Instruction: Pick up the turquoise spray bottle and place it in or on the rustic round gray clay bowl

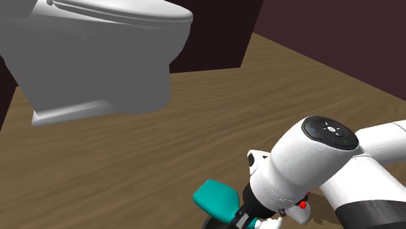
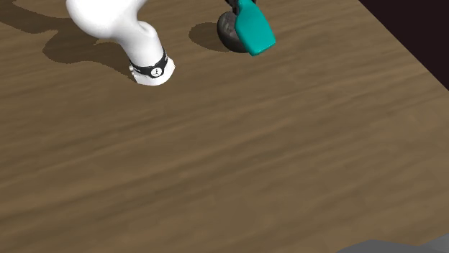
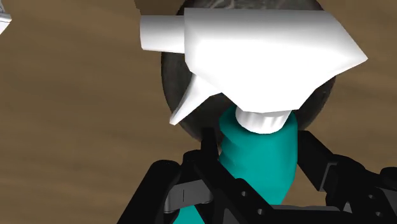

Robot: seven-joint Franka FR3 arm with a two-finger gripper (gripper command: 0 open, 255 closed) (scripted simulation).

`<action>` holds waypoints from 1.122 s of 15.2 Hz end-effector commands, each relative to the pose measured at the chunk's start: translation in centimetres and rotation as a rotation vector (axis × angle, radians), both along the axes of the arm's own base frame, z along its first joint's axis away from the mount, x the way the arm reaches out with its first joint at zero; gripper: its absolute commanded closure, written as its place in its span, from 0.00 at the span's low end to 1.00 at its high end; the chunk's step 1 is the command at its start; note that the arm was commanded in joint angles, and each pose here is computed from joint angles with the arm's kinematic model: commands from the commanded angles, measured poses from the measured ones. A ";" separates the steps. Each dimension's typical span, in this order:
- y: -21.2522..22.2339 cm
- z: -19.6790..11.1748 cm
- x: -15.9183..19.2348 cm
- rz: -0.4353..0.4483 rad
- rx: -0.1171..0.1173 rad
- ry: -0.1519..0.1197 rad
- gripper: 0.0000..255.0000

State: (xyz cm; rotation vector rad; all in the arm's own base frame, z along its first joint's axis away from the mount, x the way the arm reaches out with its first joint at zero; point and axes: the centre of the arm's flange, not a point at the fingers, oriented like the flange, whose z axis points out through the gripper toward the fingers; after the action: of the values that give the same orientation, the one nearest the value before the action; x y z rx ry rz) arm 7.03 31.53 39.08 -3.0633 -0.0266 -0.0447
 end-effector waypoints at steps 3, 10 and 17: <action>2.5 0.0 -4.8 -0.002 0.000 0.001 1.00; 2.9 -3.2 -5.6 -0.002 0.000 0.001 1.00; 2.9 -7.0 -5.6 -0.002 0.000 0.001 1.00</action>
State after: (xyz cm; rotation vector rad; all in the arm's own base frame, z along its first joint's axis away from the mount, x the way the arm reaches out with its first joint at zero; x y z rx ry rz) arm 1.32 34.36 32.56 -3.0641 -0.0230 -0.0429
